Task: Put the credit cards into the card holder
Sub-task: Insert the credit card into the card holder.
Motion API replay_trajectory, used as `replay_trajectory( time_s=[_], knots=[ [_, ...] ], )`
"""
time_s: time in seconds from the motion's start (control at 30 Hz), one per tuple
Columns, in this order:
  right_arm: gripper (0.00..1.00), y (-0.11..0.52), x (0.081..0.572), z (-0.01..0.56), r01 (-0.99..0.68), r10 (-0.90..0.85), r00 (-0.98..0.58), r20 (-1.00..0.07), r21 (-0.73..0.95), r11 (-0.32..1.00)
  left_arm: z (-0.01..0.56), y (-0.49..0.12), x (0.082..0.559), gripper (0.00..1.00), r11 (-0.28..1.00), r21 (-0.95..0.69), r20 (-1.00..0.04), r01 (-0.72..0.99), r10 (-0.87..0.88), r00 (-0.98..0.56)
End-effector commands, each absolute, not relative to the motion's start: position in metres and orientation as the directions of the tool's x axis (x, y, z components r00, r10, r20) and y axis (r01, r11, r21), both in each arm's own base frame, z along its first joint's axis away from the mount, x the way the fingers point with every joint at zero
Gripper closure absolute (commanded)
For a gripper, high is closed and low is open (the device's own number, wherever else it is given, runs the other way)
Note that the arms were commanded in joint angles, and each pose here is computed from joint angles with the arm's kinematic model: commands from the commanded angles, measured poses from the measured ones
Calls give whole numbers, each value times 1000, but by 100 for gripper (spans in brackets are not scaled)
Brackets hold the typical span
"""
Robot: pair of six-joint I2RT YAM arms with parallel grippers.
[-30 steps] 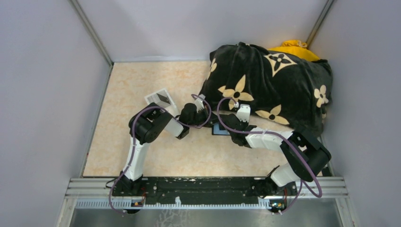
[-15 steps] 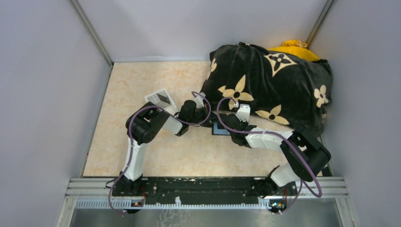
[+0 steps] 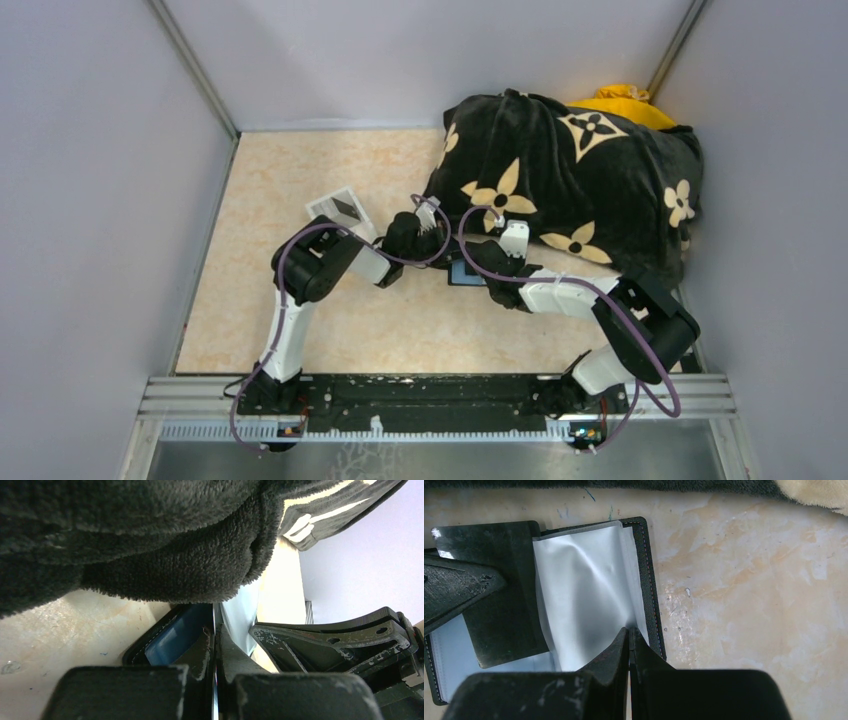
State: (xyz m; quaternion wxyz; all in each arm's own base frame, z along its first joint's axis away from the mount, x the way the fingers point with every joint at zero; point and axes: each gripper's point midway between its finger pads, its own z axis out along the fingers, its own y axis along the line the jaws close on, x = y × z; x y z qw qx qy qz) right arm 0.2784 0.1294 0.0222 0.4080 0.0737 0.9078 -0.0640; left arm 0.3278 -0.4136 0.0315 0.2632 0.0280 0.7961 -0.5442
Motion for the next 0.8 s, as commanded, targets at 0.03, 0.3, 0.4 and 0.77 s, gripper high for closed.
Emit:
replay_trajectory(
  time_s=[0.03,0.3,0.4,0.77],
  knots=[
    [100,135,263,-3,151,86,-737,-670,-38,988,-1,-414,305,100,433,-855,-386,283,-170,-907],
    [100,134,262,-3,154,90,-735,-672,-36,987,-10,-410,293,100,437,-866,-340,245,-153,-928],
    [100,134,262,-3,153,89,-736,-671,-37,987,-13,-405,289,100,454,-862,-327,228,-153,-932],
    [100,133,261,-3,154,88,-736,-672,-39,987,-13,-391,285,100,449,-879,-259,159,-170,-951]
  ],
)
